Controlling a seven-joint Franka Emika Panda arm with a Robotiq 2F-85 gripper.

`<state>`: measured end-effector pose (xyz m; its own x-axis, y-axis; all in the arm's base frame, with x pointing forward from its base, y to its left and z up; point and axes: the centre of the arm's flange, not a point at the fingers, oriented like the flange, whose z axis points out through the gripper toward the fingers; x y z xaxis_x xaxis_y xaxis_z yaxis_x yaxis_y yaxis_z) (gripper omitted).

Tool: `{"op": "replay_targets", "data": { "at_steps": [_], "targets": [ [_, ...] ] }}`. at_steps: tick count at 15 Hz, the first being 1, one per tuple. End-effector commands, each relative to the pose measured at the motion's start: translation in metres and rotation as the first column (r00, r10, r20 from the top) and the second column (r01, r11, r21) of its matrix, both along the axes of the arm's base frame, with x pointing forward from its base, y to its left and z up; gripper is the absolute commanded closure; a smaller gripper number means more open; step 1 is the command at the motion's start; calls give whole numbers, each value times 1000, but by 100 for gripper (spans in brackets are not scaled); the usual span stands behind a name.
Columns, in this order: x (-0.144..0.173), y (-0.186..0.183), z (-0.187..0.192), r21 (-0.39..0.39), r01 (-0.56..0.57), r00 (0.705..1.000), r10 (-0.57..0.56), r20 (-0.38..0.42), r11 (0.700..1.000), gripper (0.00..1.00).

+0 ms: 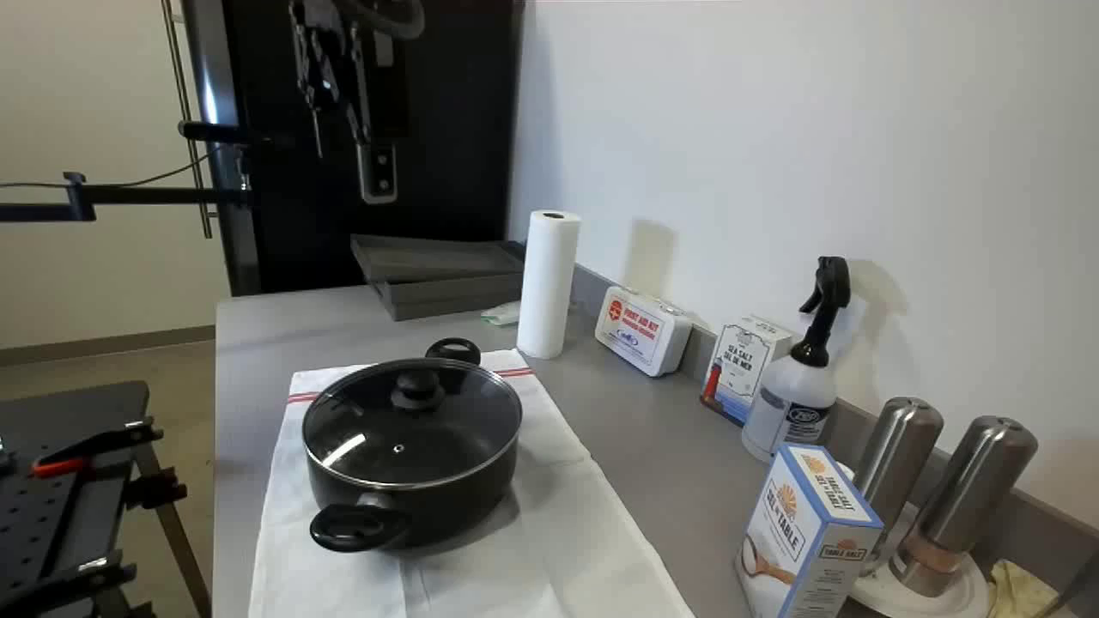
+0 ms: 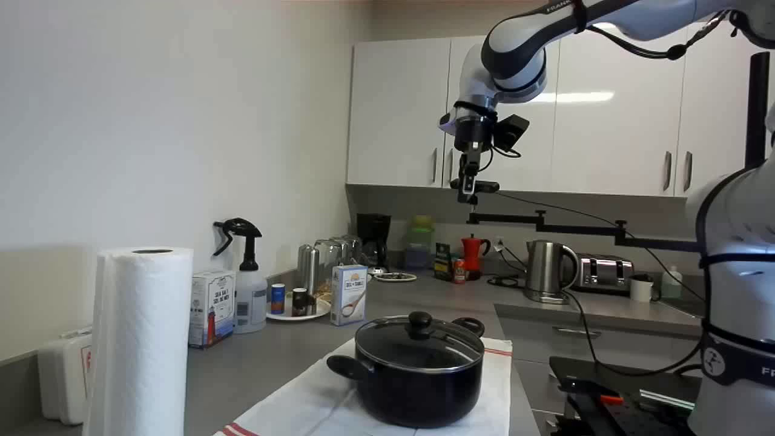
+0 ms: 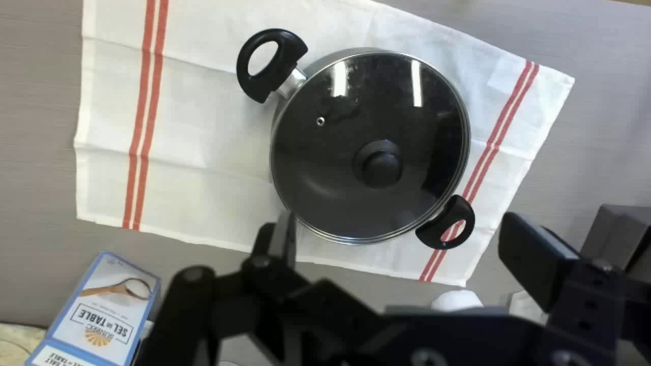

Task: Put the lid on the counter

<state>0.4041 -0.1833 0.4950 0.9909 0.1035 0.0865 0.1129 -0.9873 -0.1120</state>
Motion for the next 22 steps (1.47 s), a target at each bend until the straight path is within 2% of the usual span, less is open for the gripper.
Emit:
{"op": "replay_targets", "data": {
  "at_steps": [1, 8, 11, 17, 22],
  "targets": [
    [0, 0, 0, 0, 0, 1000, 0, 1, 1000, 0],
    [0, 0, 1, 0, 0, 1000, 0, 1, 1000, 0],
    [9, 7, -10, -20, 7, 1000, -7, -7, 1000, 0],
    [44, 39, -60, -93, 15, 999, -18, -38, 996, 0],
    [71, 76, -119, -125, -34, 992, 19, -121, 992, 0]
  ]
}}
